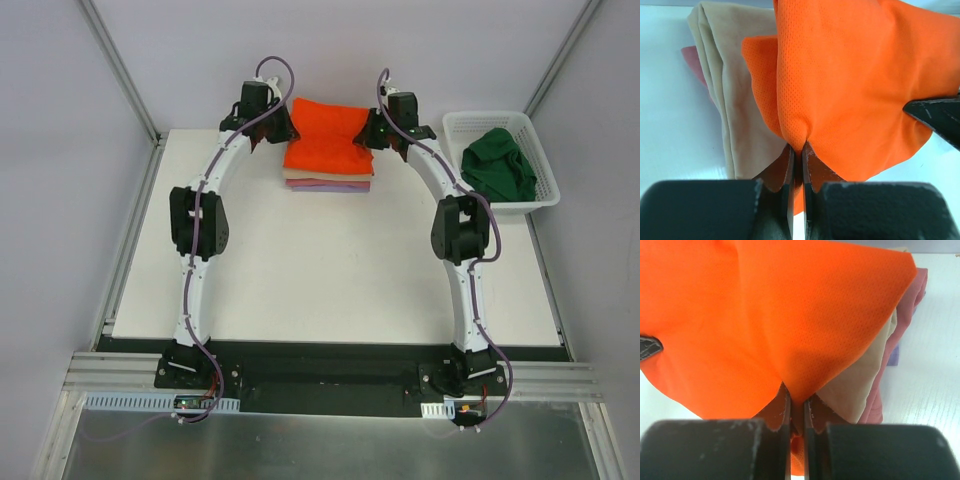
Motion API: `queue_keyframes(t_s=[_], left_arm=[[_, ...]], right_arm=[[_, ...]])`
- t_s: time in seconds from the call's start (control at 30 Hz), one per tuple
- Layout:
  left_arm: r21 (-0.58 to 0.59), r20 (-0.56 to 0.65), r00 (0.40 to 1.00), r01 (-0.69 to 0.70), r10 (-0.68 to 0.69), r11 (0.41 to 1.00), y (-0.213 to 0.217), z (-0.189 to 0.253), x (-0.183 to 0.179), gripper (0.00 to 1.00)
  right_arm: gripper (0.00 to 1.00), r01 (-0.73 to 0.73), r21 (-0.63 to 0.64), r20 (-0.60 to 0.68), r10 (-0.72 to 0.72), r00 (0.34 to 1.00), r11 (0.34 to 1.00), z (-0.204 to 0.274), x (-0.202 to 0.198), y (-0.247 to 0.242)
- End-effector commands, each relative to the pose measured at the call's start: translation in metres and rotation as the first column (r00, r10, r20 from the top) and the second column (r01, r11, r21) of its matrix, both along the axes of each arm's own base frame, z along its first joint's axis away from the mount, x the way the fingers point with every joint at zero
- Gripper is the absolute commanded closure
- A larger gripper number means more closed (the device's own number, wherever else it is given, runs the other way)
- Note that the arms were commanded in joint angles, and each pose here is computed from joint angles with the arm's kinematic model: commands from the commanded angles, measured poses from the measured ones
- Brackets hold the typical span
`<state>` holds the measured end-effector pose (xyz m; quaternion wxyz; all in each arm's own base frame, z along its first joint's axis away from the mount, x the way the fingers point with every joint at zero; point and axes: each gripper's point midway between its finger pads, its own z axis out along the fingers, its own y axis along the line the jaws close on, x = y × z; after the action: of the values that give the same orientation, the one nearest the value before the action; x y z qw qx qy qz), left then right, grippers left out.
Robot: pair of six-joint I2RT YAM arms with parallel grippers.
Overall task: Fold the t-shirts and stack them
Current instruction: Put the neatly folded tshirt into the corner of the board with both arms
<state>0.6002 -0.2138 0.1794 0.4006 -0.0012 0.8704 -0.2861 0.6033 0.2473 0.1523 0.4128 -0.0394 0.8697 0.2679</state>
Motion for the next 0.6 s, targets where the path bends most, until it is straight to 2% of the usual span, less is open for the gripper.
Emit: queue_keyframes(t_s=[0.0,0.17,0.2,0.27,0.33,0.37,0.4,0.43,0.5,0.53,0.57], left_arm=[[-0.001,0.057,0.998,-0.019,0.019,1.000,0.008,0.013,0.014,1.00],[0.039,0.034,0.997,-0.069,0.068,0.997,0.021,-0.011,0.023,0.95],[0.041,0.029,0.997,-0.074,0.073,0.996,0.023,-0.014,0.024,0.94],[0.054,0.024,0.995,-0.095,0.094,0.994,0.027,-0.021,0.027,0.85],[0.065,0.036,0.994,-0.108,0.106,0.992,0.030,-0.022,0.032,0.79],[0.075,0.046,0.992,-0.124,0.121,0.989,0.033,-0.021,0.036,0.73],[0.083,0.068,0.987,-0.149,0.143,0.985,0.036,-0.014,0.040,0.55],[0.098,0.088,0.982,-0.173,0.165,0.980,0.041,-0.010,0.044,0.29],[0.126,0.137,0.966,-0.238,0.221,0.963,0.054,0.004,0.052,0.21],[0.129,0.159,0.960,-0.251,0.230,0.959,0.059,0.014,0.053,0.14],[0.129,0.176,0.955,-0.263,0.239,0.956,0.063,0.023,0.053,0.01]], right_arm=[[0.95,0.008,0.063,0.090,-0.013,0.996,0.998,0.028,0.019,0.000],[0.86,0.028,0.071,0.073,-0.034,0.997,0.997,0.012,0.025,-0.001],[0.81,0.038,0.068,0.076,-0.043,0.996,0.997,0.010,0.028,-0.003],[0.78,0.066,0.065,0.078,-0.071,0.994,0.996,0.007,0.032,-0.009],[0.70,0.120,0.066,0.098,-0.126,0.987,0.991,0.009,0.041,-0.018],[0.57,0.154,0.068,0.113,-0.161,0.981,0.986,0.012,0.047,-0.023],[0.47,0.186,0.064,0.135,-0.193,0.972,0.980,0.015,0.053,-0.030],[0.40,0.208,0.061,0.152,-0.215,0.965,0.976,0.018,0.058,-0.036],[0.28,0.249,0.057,0.189,-0.255,0.948,0.967,0.031,0.065,-0.047],[0.24,0.263,0.059,0.198,-0.269,0.942,0.963,0.036,0.066,-0.054],[0.19,0.269,0.065,0.206,-0.276,0.939,0.961,0.044,0.066,-0.058]])
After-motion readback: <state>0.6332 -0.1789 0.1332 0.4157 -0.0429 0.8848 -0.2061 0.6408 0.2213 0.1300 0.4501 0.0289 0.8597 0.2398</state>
